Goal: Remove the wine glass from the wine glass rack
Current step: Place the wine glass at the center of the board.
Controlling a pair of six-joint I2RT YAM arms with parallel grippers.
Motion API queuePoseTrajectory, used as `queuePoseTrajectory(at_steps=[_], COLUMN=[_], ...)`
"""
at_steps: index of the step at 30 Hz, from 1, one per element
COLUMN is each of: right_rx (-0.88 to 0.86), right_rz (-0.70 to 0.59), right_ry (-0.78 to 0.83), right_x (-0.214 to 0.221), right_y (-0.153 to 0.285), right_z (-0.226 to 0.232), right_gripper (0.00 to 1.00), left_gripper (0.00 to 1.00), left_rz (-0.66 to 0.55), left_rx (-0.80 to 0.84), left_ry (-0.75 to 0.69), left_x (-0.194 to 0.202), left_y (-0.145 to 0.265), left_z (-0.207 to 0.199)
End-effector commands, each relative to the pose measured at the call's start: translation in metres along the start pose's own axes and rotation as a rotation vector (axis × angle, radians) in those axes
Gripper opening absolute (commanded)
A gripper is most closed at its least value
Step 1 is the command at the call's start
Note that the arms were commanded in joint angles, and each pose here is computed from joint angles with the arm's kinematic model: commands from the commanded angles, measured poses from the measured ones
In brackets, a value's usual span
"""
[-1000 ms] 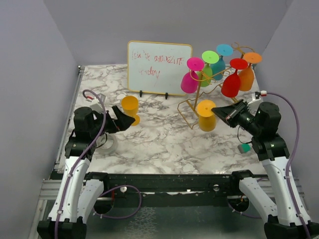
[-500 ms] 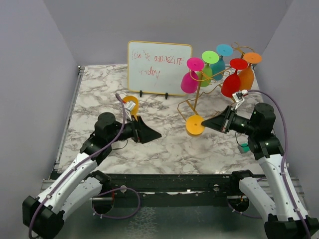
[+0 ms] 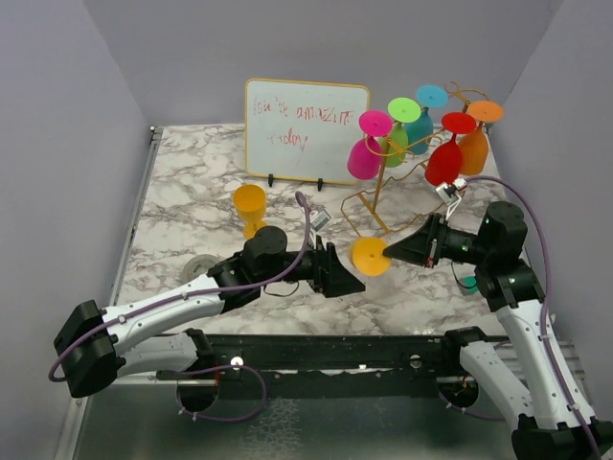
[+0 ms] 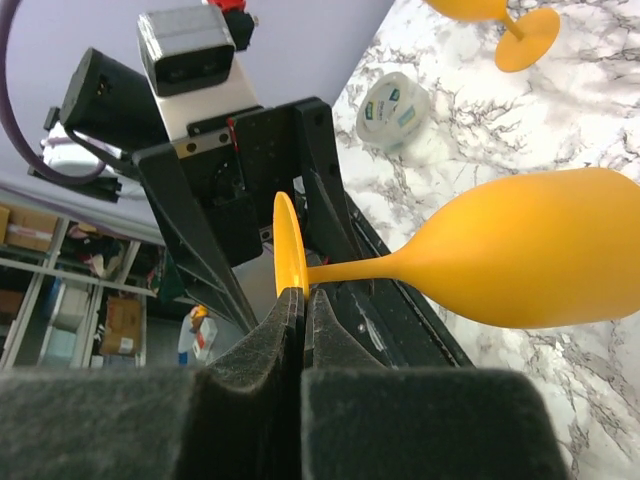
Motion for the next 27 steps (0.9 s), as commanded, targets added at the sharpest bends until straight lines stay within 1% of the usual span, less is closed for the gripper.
queuePoseTrajectory(at_steps=[1, 3, 4, 8, 9, 11, 12, 14, 17, 18, 20, 21, 23, 25, 26, 27], right_rx=[-0.067, -0.080, -0.084, -0.101, -0.110, -0.121, -0.128, -0.145, -0.158, -0.157, -0.150, -0.148, -0.146, -0.149, -0.152, -0.150], right_rz=[0.069, 0.085, 0.093, 0.123, 0.129, 0.137, 0.143, 0.154, 0.170, 0.175, 0.184, 0.187, 0.185, 0.173, 0.168, 0.165], right_ry=[0.034, 0.038, 0.039, 0.037, 0.040, 0.045, 0.048, 0.051, 0.065, 0.071, 0.073, 0.075, 0.086, 0.102, 0.106, 0.109], right_x=[0.015, 0.018, 0.019, 0.025, 0.026, 0.027, 0.028, 0.029, 0.031, 0.032, 0.033, 0.034, 0.033, 0.030, 0.029, 0.027], right_y=[0.005, 0.005, 0.006, 0.007, 0.008, 0.008, 0.009, 0.010, 0.012, 0.012, 0.013, 0.013, 0.013, 0.013, 0.013, 0.012], right_z=[0.008, 0.009, 0.009, 0.009, 0.010, 0.011, 0.012, 0.015, 0.017, 0.017, 0.016, 0.016, 0.016, 0.018, 0.019, 0.019], right_gripper=[0.01, 0.01, 0.01, 0.01, 0.01, 0.01, 0.01, 0.01, 0.01, 0.03, 0.08, 0.14, 0.33, 0.49, 0.55, 0.58], left_gripper=[0.71, 0.70, 0.67, 0.52, 0.47, 0.33, 0.27, 0.18, 0.06, 0.01, 0.00, 0.00, 0.00, 0.00, 0.00, 0.00], left_rz=[-0.144, -0.152, -0.153, -0.147, -0.145, -0.135, -0.129, -0.125, -0.125, -0.126, -0.128, -0.131, -0.131, -0.139, -0.147, -0.154], left_rx=[0.030, 0.034, 0.036, 0.047, 0.048, 0.052, 0.056, 0.058, 0.056, 0.060, 0.062, 0.063, 0.069, 0.063, 0.052, 0.031], left_ry=[-0.056, -0.058, -0.060, -0.066, -0.069, -0.071, -0.073, -0.073, -0.080, -0.084, -0.096, -0.106, -0.128, -0.150, -0.164, -0.179], left_x=[-0.029, -0.030, -0.030, -0.029, -0.029, -0.028, -0.027, -0.026, -0.025, -0.025, -0.025, -0.025, -0.023, -0.022, -0.023, -0.023], left_y=[-0.010, -0.012, -0.013, -0.015, -0.016, -0.018, -0.018, -0.018, -0.018, -0.017, -0.015, -0.013, -0.010, -0.005, -0.002, 0.001], left_z=[-0.017, -0.020, -0.021, -0.023, -0.023, -0.023, -0.024, -0.023, -0.023, -0.024, -0.024, -0.025, -0.025, -0.025, -0.024, -0.022])
Point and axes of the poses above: each gripper's point midway between its finger pads, its own y axis back along the fingers, its own z axis along the line the jaws close on, x = y × z, the point moved 4 cm from there along y, back along the fingers, and after that the axes turned 1 degree about -y, right-handed, at the moved point
